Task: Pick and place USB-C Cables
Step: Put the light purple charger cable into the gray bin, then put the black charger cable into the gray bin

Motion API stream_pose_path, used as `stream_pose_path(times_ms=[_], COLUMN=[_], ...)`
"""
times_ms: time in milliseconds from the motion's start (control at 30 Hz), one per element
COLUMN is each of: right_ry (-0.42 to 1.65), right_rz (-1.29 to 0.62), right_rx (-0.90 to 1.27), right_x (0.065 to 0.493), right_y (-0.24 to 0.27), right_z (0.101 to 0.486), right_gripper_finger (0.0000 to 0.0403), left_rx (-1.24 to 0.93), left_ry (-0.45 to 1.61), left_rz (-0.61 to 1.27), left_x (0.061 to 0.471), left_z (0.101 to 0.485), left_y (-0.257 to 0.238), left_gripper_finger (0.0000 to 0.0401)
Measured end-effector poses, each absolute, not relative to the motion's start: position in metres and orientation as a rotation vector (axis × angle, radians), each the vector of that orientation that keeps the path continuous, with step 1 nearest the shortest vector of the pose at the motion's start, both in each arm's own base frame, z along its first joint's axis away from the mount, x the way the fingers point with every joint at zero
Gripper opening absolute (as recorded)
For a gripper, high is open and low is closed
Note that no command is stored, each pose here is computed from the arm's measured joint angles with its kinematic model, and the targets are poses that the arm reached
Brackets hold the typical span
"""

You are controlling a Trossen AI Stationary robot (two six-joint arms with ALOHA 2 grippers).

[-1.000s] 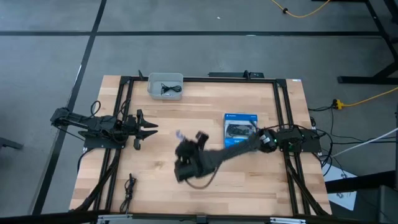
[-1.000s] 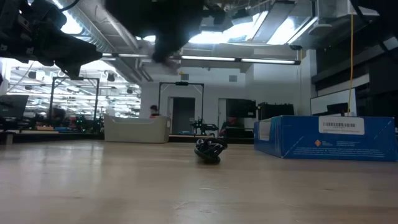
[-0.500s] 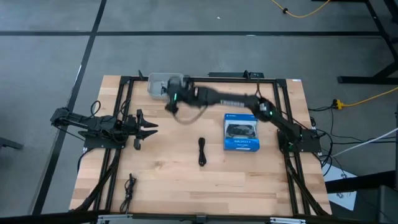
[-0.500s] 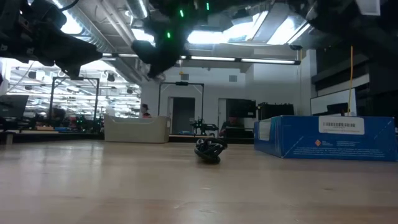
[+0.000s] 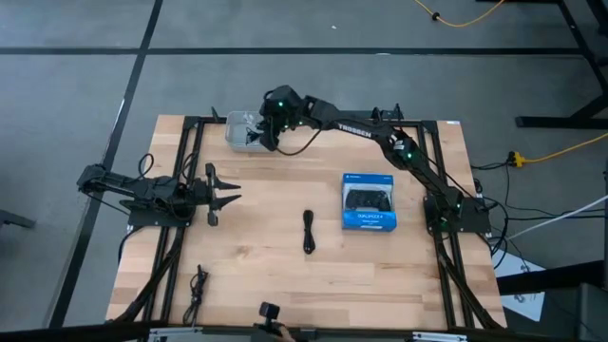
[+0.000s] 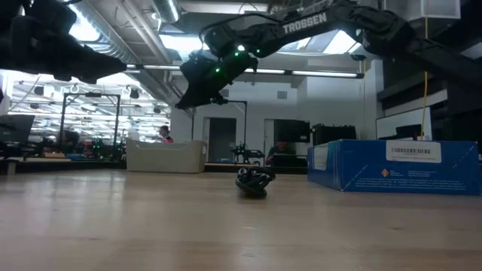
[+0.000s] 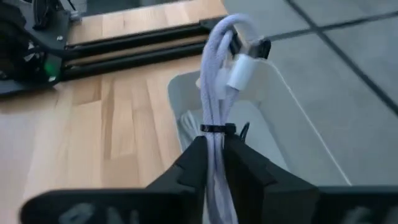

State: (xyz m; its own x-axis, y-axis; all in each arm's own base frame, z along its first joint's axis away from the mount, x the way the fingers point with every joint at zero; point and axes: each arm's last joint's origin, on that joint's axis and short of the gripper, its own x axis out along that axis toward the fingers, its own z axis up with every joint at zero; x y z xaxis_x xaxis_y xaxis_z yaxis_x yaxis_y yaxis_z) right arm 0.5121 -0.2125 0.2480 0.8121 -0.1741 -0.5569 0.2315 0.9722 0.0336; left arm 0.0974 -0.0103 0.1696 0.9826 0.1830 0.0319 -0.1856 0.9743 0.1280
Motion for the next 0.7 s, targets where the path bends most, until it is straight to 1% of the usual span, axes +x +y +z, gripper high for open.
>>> stream_pose_path(times_ms=[133, 333, 400, 467, 533, 600, 667, 700], right_ry=[0.537, 0.440, 0.419, 0.411, 0.401, 0.411, 0.433, 0.443], right_rz=[-0.219, -0.230, -0.246, -0.247, -0.180, -0.027, 0.098, 0.119], right_rx=[0.075, 0.061, 0.132, 0.260, 0.441, 0.569, 0.604, 0.611], right_x=[0.515, 0.518, 0.519, 0.520, 0.522, 0.526, 0.528, 0.529], right_y=[-0.216, -0.219, -0.219, -0.215, -0.208, -0.196, -0.185, -0.181], right_z=[0.249, 0.258, 0.260, 0.259, 0.259, 0.260, 0.261, 0.261], right_gripper_finger=[0.0089, 0.0101, 0.0102, 0.0102, 0.0103, 0.0103, 0.0103, 0.0103], left_rx=[0.181, 0.184, 0.183, 0.182, 0.182, 0.181, 0.176, 0.171], left_ry=[-0.018, -0.017, -0.017, -0.017, -0.017, -0.017, -0.018, -0.018], left_rz=[0.190, 0.189, 0.189, 0.188, 0.185, 0.183, 0.182, 0.182], left_x=[0.097, 0.097, 0.097, 0.097, 0.097, 0.097, 0.097, 0.097], left_z=[0.170, 0.170, 0.170, 0.170, 0.170, 0.170, 0.170, 0.170], left_y=[-0.010, -0.010, -0.010, -0.010, -0.010, -0.010, -0.010, -0.010], left_gripper_finger=[0.0110, 0.0110, 0.0110, 0.0110, 0.0110, 0.0110, 0.0110, 0.0110])
